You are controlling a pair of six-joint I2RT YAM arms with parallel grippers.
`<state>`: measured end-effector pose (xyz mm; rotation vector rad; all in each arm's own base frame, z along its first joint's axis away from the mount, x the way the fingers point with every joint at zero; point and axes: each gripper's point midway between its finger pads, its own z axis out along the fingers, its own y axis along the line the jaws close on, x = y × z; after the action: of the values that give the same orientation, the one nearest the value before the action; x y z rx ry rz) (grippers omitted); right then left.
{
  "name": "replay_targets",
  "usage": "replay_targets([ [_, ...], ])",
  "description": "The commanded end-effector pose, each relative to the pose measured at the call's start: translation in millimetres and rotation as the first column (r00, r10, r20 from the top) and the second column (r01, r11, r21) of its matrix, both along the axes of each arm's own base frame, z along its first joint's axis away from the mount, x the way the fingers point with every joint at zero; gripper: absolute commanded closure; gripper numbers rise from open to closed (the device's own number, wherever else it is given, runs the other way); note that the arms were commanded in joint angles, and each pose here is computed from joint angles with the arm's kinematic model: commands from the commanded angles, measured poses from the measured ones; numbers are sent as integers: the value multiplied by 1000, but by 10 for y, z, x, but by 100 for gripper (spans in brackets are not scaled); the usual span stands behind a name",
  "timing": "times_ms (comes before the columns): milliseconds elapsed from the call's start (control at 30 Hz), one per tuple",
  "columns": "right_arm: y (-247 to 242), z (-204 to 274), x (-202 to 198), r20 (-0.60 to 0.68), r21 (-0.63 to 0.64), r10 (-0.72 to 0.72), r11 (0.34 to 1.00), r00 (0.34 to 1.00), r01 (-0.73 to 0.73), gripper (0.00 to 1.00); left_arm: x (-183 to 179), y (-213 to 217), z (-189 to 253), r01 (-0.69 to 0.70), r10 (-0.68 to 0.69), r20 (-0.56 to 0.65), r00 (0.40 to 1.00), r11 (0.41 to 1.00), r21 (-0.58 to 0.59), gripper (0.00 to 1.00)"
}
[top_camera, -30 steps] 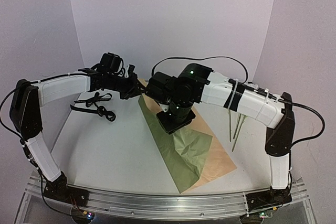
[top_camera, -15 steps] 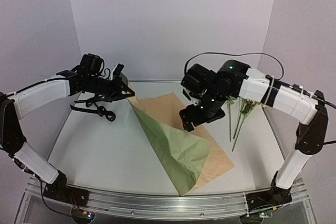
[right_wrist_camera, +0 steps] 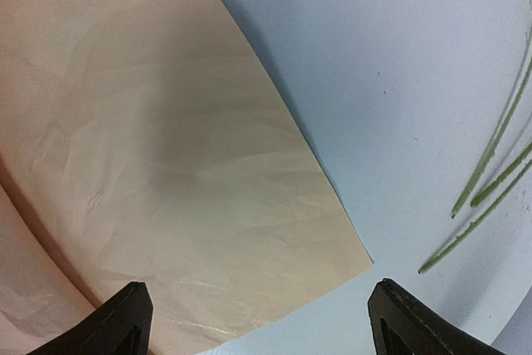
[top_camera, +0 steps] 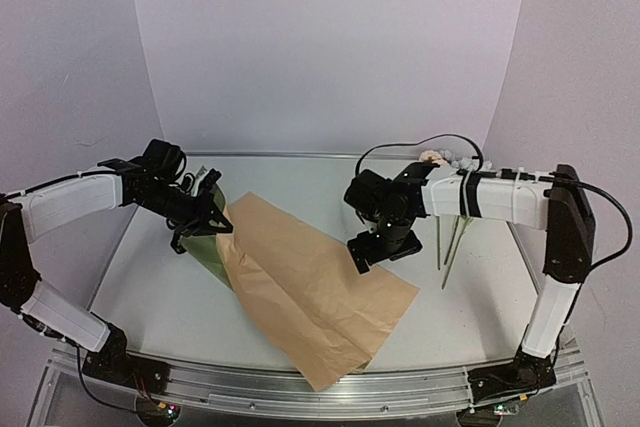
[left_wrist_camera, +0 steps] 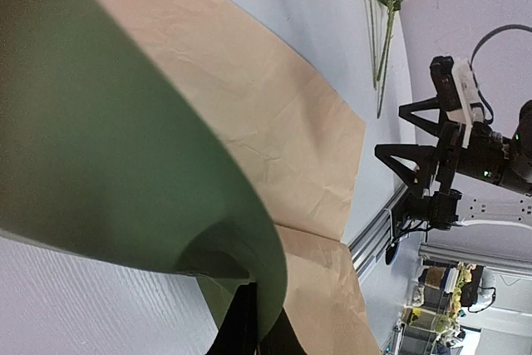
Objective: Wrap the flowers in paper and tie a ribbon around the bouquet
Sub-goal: Unfold the folded wrapping paper at the center of the board.
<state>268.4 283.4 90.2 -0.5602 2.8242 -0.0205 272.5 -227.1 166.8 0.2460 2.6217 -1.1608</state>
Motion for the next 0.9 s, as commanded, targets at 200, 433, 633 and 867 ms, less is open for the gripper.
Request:
replay_targets([
  [200, 455, -464, 318, -4, 13, 117, 993, 993, -117, 3, -125, 82, 92, -19, 20, 29, 999, 1000, -7, 100],
  [433, 298, -774, 203, -55, -46, 20, 999, 998, -23, 3, -163, 75, 232, -15, 17, 58, 998, 999, -37, 100],
  [633, 271, -987, 23, -118, -26, -47, 999, 992, 45, 3, -194, 79, 320, -15, 19, 77, 997, 998, -54, 100],
  [867, 62, -1159, -103, -117, -39, -156, 988, 981, 152, 8, -197, 65, 338, -11, 16, 79, 997, 998, -62, 100],
])
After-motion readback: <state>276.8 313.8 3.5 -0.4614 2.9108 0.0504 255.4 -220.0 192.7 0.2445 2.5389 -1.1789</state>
